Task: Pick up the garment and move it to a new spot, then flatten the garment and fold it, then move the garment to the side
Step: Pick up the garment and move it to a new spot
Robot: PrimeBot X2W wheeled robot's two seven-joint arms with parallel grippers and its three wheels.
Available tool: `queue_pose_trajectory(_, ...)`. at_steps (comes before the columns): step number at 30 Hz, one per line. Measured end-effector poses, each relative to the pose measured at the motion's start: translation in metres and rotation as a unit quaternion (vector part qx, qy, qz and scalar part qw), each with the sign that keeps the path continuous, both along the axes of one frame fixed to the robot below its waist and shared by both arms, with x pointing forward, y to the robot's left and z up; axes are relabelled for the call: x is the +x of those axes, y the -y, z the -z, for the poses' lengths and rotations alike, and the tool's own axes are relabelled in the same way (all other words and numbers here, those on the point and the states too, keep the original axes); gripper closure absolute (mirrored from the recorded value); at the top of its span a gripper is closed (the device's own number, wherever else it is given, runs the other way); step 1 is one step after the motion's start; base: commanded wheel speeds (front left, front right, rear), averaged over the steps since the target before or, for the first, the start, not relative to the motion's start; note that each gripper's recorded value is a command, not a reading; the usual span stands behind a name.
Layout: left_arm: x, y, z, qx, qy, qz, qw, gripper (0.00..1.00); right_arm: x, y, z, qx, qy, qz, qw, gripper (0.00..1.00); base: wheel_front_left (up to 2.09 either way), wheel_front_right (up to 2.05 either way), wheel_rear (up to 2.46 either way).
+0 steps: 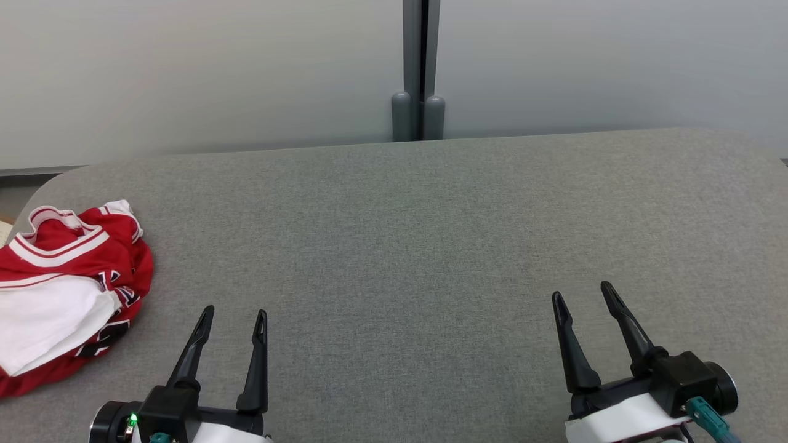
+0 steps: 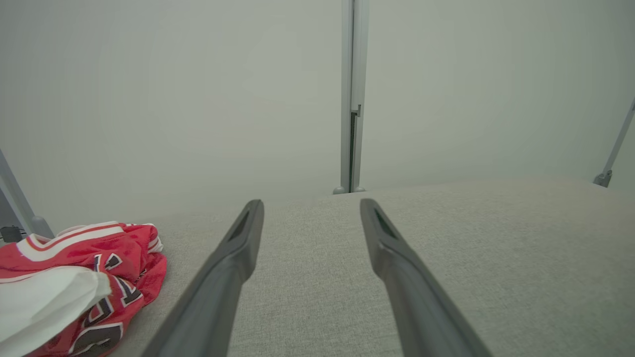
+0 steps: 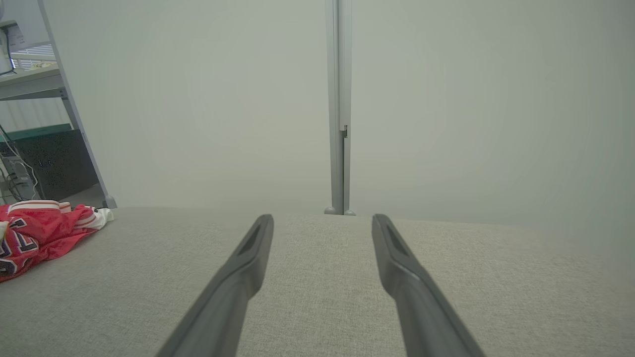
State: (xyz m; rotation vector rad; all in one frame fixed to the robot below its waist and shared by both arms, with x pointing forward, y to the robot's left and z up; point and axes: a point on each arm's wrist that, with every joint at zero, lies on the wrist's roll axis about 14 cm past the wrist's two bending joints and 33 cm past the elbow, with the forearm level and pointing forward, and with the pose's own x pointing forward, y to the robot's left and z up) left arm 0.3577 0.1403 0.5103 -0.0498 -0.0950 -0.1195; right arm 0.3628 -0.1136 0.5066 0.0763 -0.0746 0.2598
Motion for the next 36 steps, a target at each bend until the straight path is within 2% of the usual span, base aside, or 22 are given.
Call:
queue_pose_trajectory(7,-0.009,-0.016,-0.002,0.000,0.003,-0.029,1.000,0.00,0.003,-0.019,0.001,0.001,-0.001,-0.029,1.000,0.00,0.00,0.00,0.00)
queue_pose_trajectory(16,-0.031,-0.056,-0.002,-0.005,0.001,-0.101,0.995,0.00,0.009,-0.061,0.008,-0.006,-0.008,-0.093,0.996,0.00,0.00,0.00,0.00)
queue_pose_trajectory(27,-0.069,-0.107,-0.003,-0.006,0.000,-0.205,0.979,0.00,0.021,-0.116,0.010,-0.003,-0.009,-0.173,0.985,0.00,0.00,0.00,0.00)
queue_pose_trajectory(36,-0.094,-0.132,-0.007,-0.001,0.004,-0.259,0.966,0.00,0.021,-0.146,0.013,-0.002,-0.011,-0.216,0.976,0.00,0.00,0.00,0.00)
